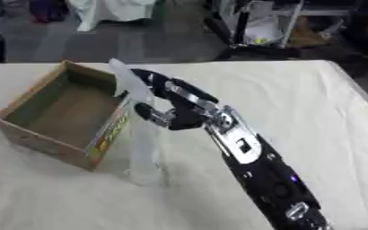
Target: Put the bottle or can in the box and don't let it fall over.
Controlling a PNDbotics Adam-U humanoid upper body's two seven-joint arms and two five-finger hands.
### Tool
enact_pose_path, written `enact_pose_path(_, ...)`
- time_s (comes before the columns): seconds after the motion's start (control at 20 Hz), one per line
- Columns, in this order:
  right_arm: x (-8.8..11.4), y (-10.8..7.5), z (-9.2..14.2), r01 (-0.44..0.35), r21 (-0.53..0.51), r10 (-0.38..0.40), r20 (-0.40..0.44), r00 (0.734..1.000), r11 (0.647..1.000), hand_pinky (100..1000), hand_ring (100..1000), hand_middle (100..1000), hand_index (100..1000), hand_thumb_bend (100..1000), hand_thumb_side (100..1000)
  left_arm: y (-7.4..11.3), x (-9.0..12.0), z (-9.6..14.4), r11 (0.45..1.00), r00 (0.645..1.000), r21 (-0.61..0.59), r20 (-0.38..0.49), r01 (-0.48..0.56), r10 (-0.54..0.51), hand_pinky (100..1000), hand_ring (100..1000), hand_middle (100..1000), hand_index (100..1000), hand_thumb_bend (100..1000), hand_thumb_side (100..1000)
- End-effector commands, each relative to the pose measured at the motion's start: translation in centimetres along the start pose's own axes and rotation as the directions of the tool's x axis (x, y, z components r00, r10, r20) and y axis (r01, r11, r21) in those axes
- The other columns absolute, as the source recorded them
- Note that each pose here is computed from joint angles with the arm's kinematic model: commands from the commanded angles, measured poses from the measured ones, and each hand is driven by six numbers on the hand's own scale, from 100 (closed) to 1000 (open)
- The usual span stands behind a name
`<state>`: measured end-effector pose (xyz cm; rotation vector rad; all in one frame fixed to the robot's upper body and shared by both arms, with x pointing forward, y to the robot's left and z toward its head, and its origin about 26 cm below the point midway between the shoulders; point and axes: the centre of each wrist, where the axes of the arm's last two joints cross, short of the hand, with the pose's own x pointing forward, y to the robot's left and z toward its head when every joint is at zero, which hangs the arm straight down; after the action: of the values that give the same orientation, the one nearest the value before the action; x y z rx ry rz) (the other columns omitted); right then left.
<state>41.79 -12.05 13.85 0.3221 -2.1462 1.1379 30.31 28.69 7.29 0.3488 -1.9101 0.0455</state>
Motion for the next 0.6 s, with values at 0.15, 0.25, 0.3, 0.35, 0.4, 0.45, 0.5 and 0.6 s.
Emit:
enact_pose_path(0.15,0.3,-1.3,-0.42,-0.083,-0.02,0.083,0.003,0.997,0.996,888,1000,1000,1000,251,630,0.05,0.47,-0.24,1.0,1.0,-0.001,0.021,0.001,-0.001,546,1000,927,830,451,659)
enact_pose_path(0.25,0.24,-1.43,-0.55,-0.096,-0.018,0.096,0.001,0.995,0.995,888,1000,1000,1000,252,630,0.03,0.49,-0.26,1.0,1.0,-0.002,0.022,0.0,0.0,546,1000,927,830,451,659)
enact_pose_path(0.3,0.25,-1.49,-0.64,-0.102,-0.015,0.102,0.002,0.995,0.995,888,1000,1000,1000,254,630,0.02,0.49,-0.26,1.0,1.0,-0.002,0.022,0.0,0.0,546,1000,927,830,451,660)
enact_pose_path(0.35,0.28,-1.54,-0.75,-0.108,-0.01,0.108,0.003,0.994,0.994,888,1000,1000,1000,258,631,0.02,0.49,-0.26,1.0,1.0,-0.003,0.022,0.0,0.0,546,1000,927,830,451,660)
enact_pose_path(0.4,0.3,-1.58,-0.85,-0.113,-0.005,0.113,0.005,0.994,0.994,888,1000,1000,1000,263,633,0.01,0.5,-0.27,1.0,1.0,-0.003,0.022,0.0,0.0,546,1000,927,830,450,660)
enact_pose_path(0.45,0.33,-1.59,-0.94,-0.115,0.0,0.115,0.007,0.993,0.993,888,1000,1000,1000,272,636,0.0,0.5,-0.28,1.0,1.0,-0.003,0.022,-0.001,0.001,546,1000,927,831,450,660)
enact_pose_path(0.5,0.34,-1.59,-1.0,-0.115,0.004,0.115,0.009,0.993,0.993,889,1000,1000,1000,276,637,-0.01,0.51,-0.28,1.0,1.0,-0.003,0.022,-0.001,0.001,546,1000,927,831,450,660)
enact_pose_path(0.6,0.37,-1.66,-0.96,-0.116,0.012,0.116,0.007,0.993,0.993,894,1000,1000,1000,290,638,0.03,0.49,-0.27,1.0,1.0,-0.002,0.022,0.0,0.0,546,1000,927,831,451,659)
